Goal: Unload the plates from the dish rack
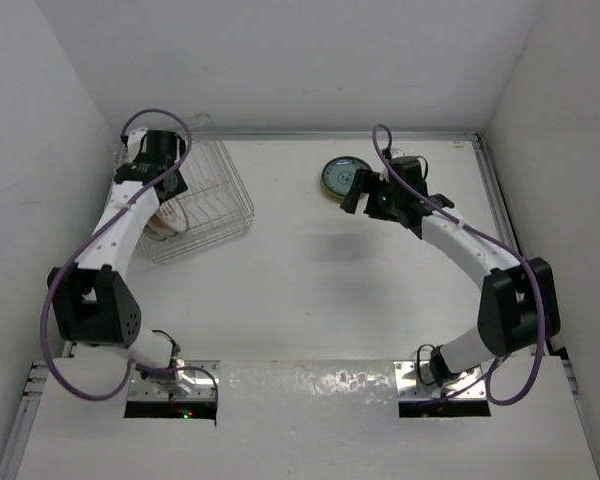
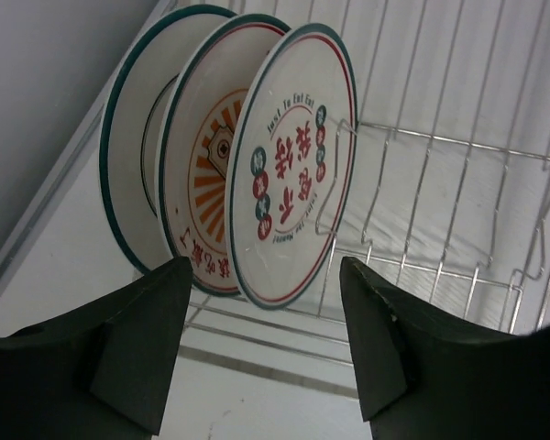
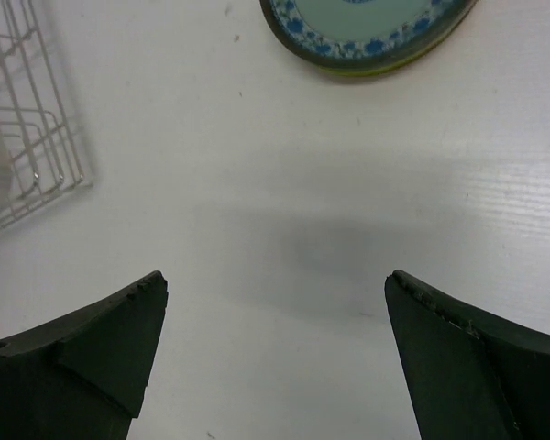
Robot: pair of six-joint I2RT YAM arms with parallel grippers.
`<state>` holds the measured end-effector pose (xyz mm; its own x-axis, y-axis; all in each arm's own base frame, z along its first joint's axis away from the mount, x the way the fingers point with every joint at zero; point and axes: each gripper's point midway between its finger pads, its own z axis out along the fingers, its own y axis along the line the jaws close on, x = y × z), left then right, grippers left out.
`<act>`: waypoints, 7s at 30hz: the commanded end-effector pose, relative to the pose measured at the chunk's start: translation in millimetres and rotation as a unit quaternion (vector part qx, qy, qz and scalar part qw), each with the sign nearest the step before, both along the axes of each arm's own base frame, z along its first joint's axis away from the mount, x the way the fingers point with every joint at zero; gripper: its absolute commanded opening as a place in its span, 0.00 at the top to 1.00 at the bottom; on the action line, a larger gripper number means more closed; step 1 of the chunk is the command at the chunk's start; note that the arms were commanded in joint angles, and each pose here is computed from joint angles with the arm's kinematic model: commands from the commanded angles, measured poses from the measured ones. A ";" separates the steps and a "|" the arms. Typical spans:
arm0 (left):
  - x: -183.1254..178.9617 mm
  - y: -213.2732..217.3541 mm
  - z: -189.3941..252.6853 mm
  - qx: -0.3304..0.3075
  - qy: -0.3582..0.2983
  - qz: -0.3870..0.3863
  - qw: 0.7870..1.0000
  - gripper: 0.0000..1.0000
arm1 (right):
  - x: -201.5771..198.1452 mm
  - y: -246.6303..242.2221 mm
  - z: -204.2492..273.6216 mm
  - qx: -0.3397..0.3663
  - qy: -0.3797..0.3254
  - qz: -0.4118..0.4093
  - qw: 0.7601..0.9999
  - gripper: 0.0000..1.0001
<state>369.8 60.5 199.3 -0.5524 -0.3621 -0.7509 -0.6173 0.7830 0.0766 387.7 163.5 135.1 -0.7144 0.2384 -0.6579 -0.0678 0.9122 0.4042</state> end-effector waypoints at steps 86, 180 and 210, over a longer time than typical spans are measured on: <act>-39.6 0.7 59.4 -0.044 -0.122 -0.035 0.991 0.00 | -48.6 -33.1 -102.1 0.113 0.050 -0.098 0.987 0.24; -33.9 -107.8 64.4 -0.134 -0.146 -0.203 0.959 0.00 | -50.7 15.2 -3.8 0.176 -0.101 -0.061 0.977 1.00; -30.4 40.9 26.4 -0.010 -0.064 0.058 0.996 0.00 | -76.2 -52.7 -79.3 -0.114 0.037 -0.037 0.992 0.01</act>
